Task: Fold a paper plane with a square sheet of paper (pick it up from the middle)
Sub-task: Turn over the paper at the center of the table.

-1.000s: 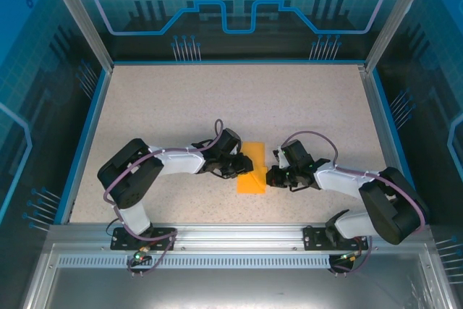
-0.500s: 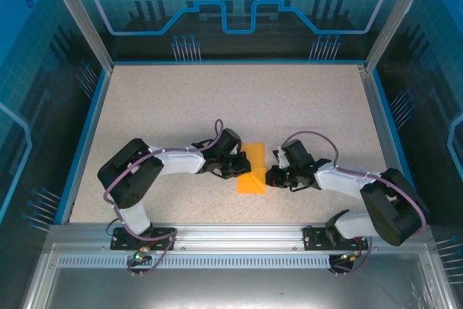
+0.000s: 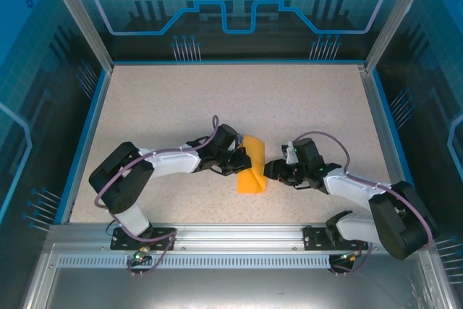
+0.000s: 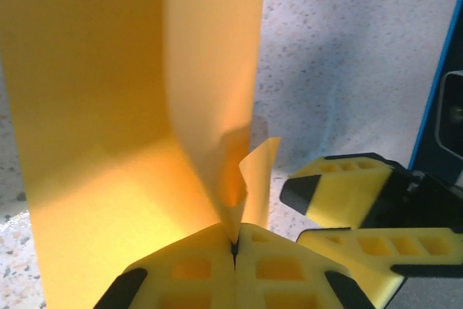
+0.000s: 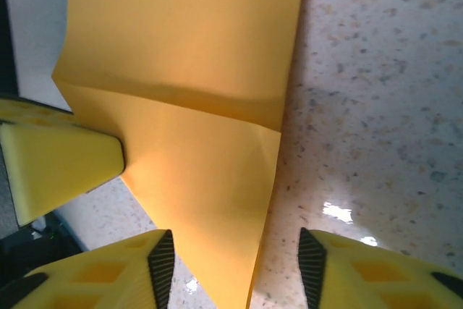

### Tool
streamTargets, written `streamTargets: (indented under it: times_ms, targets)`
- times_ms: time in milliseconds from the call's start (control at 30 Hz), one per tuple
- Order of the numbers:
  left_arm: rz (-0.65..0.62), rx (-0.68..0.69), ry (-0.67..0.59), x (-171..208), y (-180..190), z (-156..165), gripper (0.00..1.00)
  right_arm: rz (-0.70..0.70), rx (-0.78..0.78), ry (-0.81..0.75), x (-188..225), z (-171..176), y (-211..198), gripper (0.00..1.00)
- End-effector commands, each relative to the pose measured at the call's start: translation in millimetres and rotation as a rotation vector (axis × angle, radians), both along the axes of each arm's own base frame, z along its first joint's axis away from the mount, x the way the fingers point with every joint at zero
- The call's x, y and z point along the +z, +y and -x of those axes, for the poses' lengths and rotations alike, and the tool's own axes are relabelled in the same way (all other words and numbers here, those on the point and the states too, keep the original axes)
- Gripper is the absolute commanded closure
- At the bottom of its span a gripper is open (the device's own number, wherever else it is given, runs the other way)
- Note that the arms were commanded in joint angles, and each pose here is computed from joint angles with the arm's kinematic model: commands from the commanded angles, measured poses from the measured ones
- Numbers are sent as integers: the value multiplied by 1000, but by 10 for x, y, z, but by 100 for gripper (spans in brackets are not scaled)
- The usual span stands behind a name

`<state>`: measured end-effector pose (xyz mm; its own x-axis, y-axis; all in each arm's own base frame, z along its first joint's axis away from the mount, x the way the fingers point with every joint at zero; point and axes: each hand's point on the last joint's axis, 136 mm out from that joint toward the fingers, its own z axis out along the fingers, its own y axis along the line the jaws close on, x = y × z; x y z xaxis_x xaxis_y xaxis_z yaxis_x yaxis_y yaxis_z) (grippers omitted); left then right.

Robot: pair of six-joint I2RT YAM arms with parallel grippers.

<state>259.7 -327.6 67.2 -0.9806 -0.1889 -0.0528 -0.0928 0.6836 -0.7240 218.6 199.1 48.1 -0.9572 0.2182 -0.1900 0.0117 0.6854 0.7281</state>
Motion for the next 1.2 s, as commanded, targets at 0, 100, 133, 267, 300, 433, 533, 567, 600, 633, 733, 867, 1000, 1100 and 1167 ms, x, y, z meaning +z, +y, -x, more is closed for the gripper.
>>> streamTargets:
  times_ms: [0,100,133,267,300,433,533,567,600,633,733,867,1000,1100,1167]
  targets:
    - [93,-14,-39,392,-82,-79,98,-162,-21,-18,287,-72,135,43]
    - [128,-9,-56,558,-65,-104,98,-208,-53,-9,367,-97,149,36]
    - [139,-4,-59,604,-51,-119,98,-222,-62,-6,392,-103,155,34]
    - [188,1,-85,854,-30,-160,97,-282,-113,-4,484,-147,163,27]
    - [199,1,-93,910,-24,-175,97,-292,-131,0,495,-154,153,27]
    - [238,3,-114,1099,-3,-199,97,-343,-192,11,556,-173,124,23]
    - [253,6,-130,1185,23,-210,96,-398,-239,21,637,-196,110,21]
    - [256,10,-131,1196,33,-214,96,-423,-254,22,676,-209,106,21]
    - [259,15,-131,1199,44,-222,96,-441,-261,22,716,-221,111,21]
    - [267,17,-133,1203,45,-224,96,-458,-266,24,753,-230,116,21]
    - [289,32,-126,1185,59,-241,96,-508,-283,15,877,-273,128,22]
    - [306,44,-120,1158,68,-250,96,-570,-289,5,1046,-317,154,25]
    - [315,52,-117,1138,94,-265,96,-596,-287,-9,1156,-334,163,33]
    - [312,47,-113,1106,111,-254,96,-597,-295,-14,1178,-338,143,39]
    - [314,44,-116,1097,121,-243,96,-599,-295,-14,1191,-338,133,43]
